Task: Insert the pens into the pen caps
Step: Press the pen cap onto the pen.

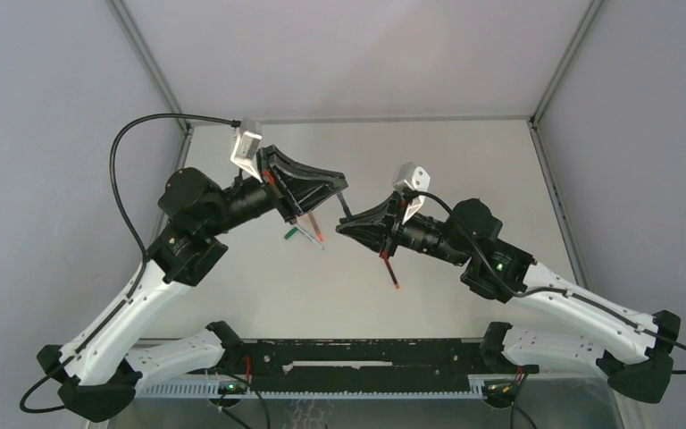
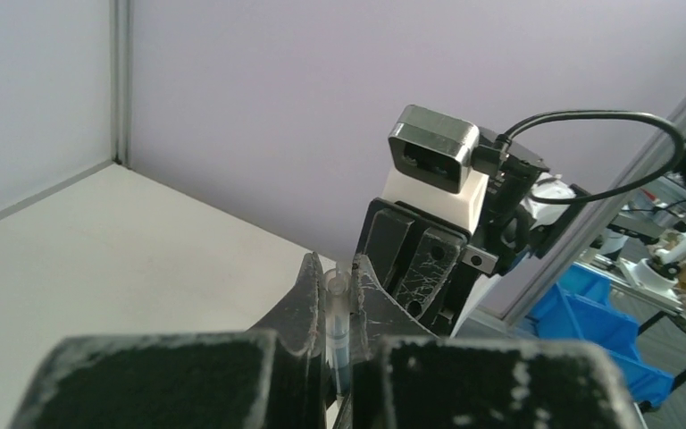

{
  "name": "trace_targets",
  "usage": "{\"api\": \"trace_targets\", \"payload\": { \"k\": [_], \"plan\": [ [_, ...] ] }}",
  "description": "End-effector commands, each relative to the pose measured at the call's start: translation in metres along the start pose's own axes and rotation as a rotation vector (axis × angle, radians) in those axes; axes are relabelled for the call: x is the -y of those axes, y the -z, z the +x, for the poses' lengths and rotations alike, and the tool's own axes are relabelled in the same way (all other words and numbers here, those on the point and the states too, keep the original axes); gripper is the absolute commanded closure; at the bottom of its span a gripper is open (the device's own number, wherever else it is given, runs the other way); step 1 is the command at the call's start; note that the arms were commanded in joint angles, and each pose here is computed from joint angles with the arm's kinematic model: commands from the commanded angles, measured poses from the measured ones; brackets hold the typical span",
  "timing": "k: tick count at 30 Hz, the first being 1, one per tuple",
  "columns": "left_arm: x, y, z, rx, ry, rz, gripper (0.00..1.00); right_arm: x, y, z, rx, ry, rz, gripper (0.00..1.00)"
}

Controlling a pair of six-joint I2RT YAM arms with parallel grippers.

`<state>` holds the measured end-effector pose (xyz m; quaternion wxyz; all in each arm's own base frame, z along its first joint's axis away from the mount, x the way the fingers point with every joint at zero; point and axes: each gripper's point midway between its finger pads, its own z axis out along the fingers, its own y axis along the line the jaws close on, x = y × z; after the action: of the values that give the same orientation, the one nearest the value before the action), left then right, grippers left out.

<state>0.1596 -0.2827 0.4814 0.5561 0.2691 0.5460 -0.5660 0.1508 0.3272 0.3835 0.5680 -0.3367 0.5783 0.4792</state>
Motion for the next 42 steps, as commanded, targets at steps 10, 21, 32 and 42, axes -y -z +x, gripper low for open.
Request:
{"api": "trace_targets", "payload": {
  "k": [10, 21, 32, 42],
  "plan": [
    [0.003, -0.015, 0.083, -0.214, 0.085, -0.007, 1.0, 0.013, 0.028, -0.099, 0.184, 0.1, 0.067, 1.0],
    [0.019, -0.025, 0.141, -0.356, 0.12, 0.094, 1.0, 0.019, 0.039, -0.153, 0.304, 0.2, 0.102, 1.0],
    [0.016, -0.015, 0.197, -0.489, 0.155, 0.124, 1.0, 0.011, 0.041, -0.204, 0.411, 0.279, 0.076, 1.0],
    [0.019, -0.013, 0.227, -0.575, 0.197, 0.181, 1.0, -0.005, 0.043, -0.229, 0.47, 0.342, 0.019, 1.0]
  ]
}}
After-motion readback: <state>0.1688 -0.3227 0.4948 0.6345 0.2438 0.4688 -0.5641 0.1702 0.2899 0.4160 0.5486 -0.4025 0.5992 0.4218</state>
